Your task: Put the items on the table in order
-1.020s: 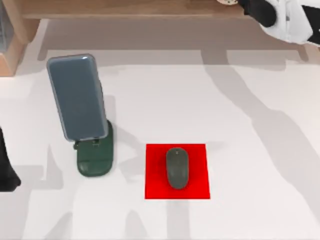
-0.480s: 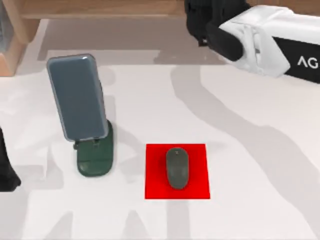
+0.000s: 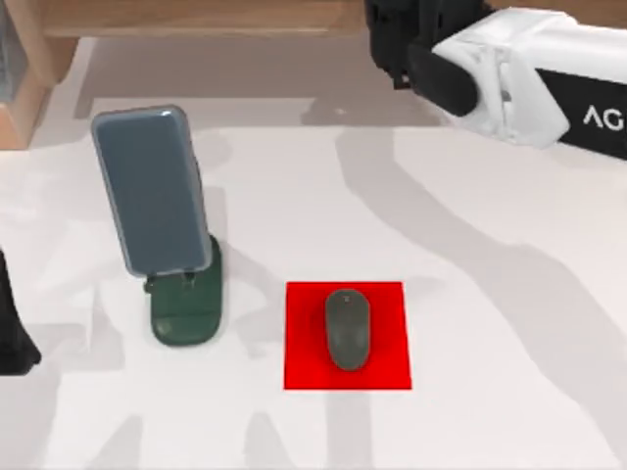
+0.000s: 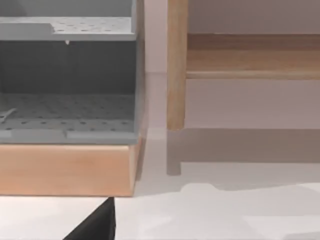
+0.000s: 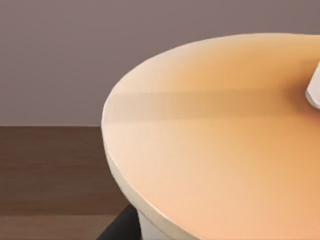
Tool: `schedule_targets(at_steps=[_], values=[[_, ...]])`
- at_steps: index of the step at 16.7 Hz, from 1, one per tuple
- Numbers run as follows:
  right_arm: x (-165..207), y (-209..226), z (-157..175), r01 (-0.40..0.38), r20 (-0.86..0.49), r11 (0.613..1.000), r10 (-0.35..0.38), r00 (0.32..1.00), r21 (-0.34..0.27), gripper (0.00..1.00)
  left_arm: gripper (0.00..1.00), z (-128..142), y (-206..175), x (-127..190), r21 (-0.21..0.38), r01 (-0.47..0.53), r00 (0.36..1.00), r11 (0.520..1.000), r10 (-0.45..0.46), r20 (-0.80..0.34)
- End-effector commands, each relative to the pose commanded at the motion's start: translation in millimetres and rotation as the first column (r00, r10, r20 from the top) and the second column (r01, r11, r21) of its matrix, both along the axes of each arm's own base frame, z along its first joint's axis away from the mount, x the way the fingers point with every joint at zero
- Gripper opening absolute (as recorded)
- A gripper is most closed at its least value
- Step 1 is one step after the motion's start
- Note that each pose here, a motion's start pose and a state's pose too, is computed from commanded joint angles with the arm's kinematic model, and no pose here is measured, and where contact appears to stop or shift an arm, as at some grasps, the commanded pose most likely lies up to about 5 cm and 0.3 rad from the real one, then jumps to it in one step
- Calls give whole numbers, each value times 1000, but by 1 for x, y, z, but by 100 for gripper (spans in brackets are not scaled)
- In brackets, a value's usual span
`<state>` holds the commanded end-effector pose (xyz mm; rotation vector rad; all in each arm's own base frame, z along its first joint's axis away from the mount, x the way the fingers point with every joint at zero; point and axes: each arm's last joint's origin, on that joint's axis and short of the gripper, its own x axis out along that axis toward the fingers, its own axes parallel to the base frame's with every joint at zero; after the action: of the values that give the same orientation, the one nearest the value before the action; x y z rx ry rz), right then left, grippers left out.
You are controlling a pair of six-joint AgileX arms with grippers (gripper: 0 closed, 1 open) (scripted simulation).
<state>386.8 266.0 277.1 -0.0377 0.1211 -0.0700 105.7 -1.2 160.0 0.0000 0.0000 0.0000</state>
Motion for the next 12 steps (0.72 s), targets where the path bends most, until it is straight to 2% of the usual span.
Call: schedule_targets(at_steps=[6,12], values=[[64,-56,-9,-39,14,999,39,999,29,0,100,0,0,0,0,0,1000,1000,0,0],[74,-66,-9,-52,23,998,51,998,35,0,100,0,0,0,0,0,1000,1000,0,0]])
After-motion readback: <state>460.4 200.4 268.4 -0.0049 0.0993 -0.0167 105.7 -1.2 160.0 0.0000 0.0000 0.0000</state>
